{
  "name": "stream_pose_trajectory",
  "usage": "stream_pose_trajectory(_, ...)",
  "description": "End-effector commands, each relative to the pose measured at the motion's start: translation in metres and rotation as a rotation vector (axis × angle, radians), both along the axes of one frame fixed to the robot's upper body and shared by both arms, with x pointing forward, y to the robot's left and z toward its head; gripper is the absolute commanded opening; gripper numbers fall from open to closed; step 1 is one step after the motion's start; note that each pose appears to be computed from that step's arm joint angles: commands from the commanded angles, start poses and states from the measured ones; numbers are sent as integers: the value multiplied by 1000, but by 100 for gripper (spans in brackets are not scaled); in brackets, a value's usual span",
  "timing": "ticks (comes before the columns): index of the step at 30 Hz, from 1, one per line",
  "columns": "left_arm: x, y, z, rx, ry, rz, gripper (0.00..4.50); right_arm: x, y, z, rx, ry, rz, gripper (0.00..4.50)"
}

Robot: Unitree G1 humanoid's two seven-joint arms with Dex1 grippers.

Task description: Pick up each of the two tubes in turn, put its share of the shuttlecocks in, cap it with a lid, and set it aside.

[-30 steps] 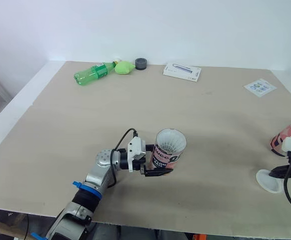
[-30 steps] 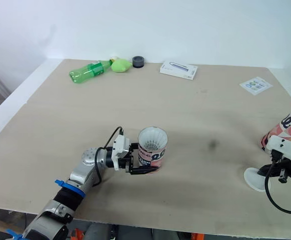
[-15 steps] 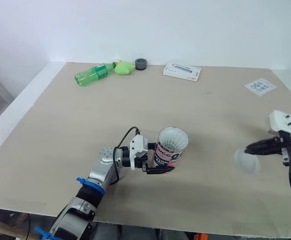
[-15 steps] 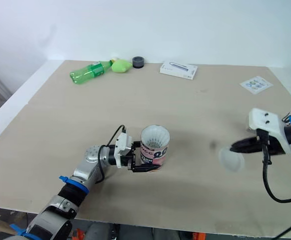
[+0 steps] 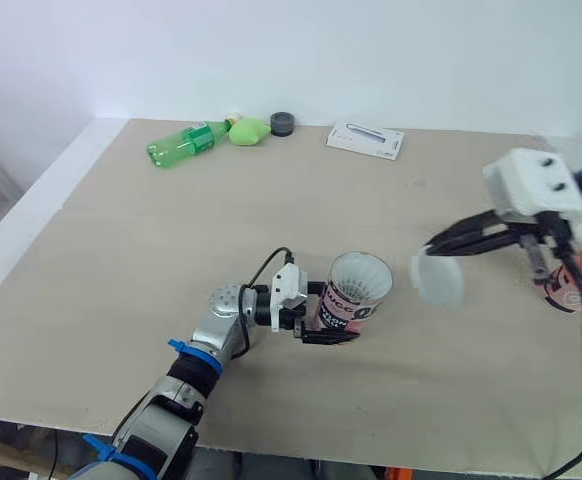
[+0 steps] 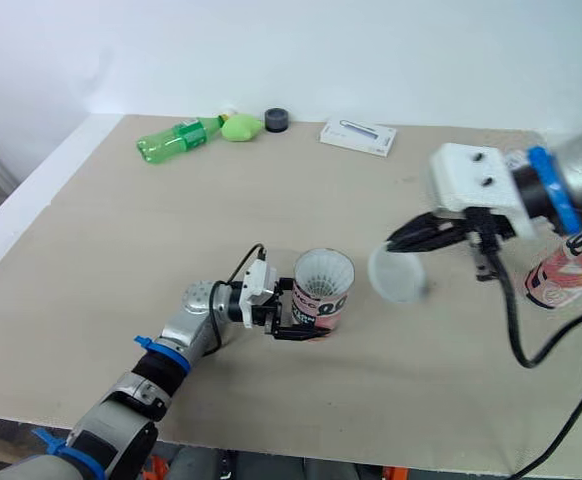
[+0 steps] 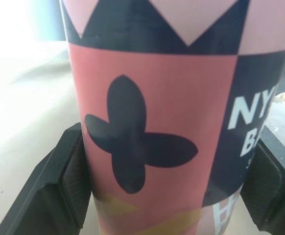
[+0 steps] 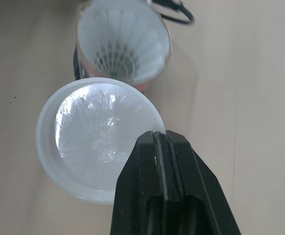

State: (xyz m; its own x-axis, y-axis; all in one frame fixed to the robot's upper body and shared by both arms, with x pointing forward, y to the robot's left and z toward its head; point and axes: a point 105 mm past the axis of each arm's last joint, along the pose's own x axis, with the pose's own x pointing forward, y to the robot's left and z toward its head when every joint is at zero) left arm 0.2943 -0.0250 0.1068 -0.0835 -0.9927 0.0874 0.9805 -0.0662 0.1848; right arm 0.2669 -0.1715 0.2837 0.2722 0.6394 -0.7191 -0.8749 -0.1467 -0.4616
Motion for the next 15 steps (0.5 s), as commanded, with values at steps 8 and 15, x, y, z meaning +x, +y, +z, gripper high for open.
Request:
stream_pose_trajectory(8, -7, -1, -16, 101, 16, -77, 369, 4, 42, 3, -103, -24, 245, 5)
stream_pose_trajectory(15, -8, 2, -16, 125, 31, -88, 369, 8, 60, -1, -174, -83, 337, 5)
